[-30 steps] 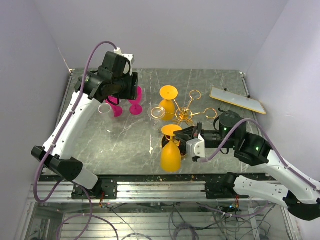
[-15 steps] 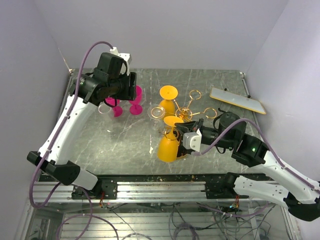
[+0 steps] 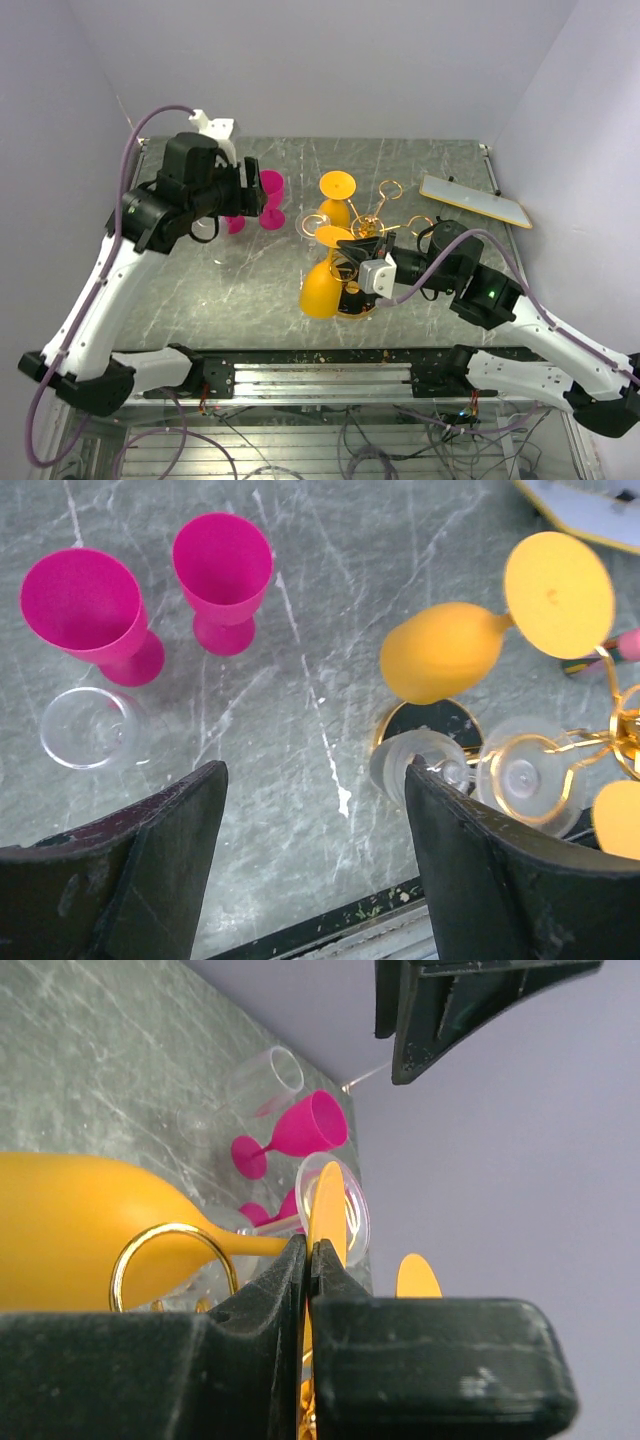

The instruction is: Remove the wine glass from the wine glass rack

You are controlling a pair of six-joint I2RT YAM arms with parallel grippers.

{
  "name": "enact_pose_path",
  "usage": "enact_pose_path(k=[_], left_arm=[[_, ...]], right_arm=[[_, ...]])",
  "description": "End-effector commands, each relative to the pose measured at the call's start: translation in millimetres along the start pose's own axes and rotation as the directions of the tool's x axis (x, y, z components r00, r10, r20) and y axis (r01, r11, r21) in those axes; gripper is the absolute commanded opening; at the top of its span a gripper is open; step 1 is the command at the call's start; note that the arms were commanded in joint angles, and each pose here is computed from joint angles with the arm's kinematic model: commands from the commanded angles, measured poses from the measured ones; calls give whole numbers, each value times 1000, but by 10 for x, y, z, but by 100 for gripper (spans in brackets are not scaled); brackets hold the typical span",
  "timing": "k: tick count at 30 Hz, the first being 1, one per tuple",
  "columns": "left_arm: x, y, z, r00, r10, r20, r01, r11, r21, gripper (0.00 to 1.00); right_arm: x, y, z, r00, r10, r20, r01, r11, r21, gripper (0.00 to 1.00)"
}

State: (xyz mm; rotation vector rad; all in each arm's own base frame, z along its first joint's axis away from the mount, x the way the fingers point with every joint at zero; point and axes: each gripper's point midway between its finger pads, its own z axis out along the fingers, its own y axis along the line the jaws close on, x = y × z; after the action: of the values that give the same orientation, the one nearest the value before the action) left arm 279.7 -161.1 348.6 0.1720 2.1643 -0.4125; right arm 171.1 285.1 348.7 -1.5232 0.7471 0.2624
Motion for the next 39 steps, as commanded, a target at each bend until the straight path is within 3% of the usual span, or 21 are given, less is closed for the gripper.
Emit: enact_pose_path(k=[1,4,7,12,15,18,21,27,31,34,37,39], left_arm=[[-255,-198,-311,982,-50,183,25,991,133,82],[-276,-290,-575,960,-69,272,7,975,224,84],[-339,-393,-866,922,-119,368,-6,947,320,85],[-377,-491,-1289,858,-187,477,-43,901,431,88],[-369,-601,-1455,844,-199,498,-89,864,495,88],[-359,-687,-1585,839,-202,506,-126,832,540,88],[-356,-718,-1632,839,-209,503,-130,820,558,87],[-349,-728,-1543,862,-196,468,-112,826,553,83],[-328,-750,-1450,884,-179,432,-102,828,551,73],[-344,-678,-1380,892,-180,415,-65,857,511,57],[-343,-593,-1336,896,-188,402,-26,882,470,41],[-304,-537,-1304,902,-196,385,4,895,446,25]], right_arm=[[-271,-115,47,992,26,121,-30,999,26,0],[-434,-285,12,979,113,172,-127,990,69,0],[-497,-546,-47,915,349,205,-383,909,163,0],[-356,-947,-182,708,648,280,-703,614,358,0],[-280,-1163,-246,579,742,338,-795,421,437,0],[-226,-1286,-256,521,773,363,-816,324,479,0],[-276,-1365,-255,482,767,424,-844,275,461,0],[-457,-1486,-181,438,756,486,-883,262,389,0],[-583,-1529,-97,427,760,490,-897,287,337,0],[-705,-1506,-39,441,750,494,-897,344,278,0],[-768,-1462,46,505,726,467,-863,438,251,0],[-810,-1399,146,555,707,438,-829,515,219,0]])
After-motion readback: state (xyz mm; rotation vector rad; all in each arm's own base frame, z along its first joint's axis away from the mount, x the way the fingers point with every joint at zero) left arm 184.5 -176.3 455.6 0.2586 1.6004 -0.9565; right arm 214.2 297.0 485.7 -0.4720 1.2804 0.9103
